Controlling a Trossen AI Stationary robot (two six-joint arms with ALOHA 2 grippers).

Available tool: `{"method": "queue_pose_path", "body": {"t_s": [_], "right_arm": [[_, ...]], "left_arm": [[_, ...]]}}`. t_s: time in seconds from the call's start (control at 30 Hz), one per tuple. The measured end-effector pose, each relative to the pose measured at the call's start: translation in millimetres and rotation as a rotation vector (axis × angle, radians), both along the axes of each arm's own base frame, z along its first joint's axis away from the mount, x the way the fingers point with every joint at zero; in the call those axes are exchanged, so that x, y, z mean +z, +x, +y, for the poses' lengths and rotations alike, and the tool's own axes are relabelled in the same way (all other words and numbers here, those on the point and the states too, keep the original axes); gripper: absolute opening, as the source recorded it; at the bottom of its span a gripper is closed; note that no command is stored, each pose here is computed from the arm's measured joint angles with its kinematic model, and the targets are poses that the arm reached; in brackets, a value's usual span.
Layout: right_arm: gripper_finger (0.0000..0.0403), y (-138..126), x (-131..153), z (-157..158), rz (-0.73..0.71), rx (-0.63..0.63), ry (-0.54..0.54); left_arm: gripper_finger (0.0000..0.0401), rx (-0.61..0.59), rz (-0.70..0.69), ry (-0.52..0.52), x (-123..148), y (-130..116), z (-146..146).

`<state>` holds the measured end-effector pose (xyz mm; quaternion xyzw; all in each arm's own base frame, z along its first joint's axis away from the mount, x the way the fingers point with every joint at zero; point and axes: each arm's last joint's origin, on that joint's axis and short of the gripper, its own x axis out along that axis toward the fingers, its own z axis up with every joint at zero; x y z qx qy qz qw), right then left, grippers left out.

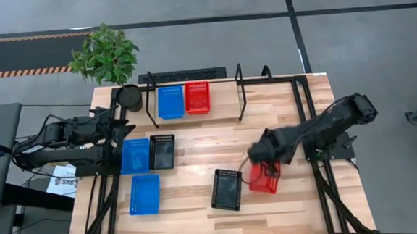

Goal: Stack baskets on shelf by color
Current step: Stack the red bin on the red bin on the shelf

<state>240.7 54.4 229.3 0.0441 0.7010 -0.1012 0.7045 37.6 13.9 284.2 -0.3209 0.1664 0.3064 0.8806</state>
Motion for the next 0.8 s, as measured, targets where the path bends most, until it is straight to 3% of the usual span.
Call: {"method": "queue_pose_path", "body": {"t_s": [0.23,0.4,0.6,0.8], "right_arm": [[0.0015,26,73,-51,-0.229,0.015,-0.122],[0.0006,55,106,-99,-0.430,0.086,-0.247],[0.0018,97,131,-160,-0.596,0.143,-0.414],[0.0008,138,129,-216,-0.592,0.239,-0.479]], "left_arm": [[0.0269,-0.007,0.006,0.010,0,0,0],[0.0269,-0.005,0.007,0.014,0,0,0],[0.0269,-0.008,0.013,0.027,0,0,0],[0.0269,-0.008,0.014,0.026,0,0,0]]}}
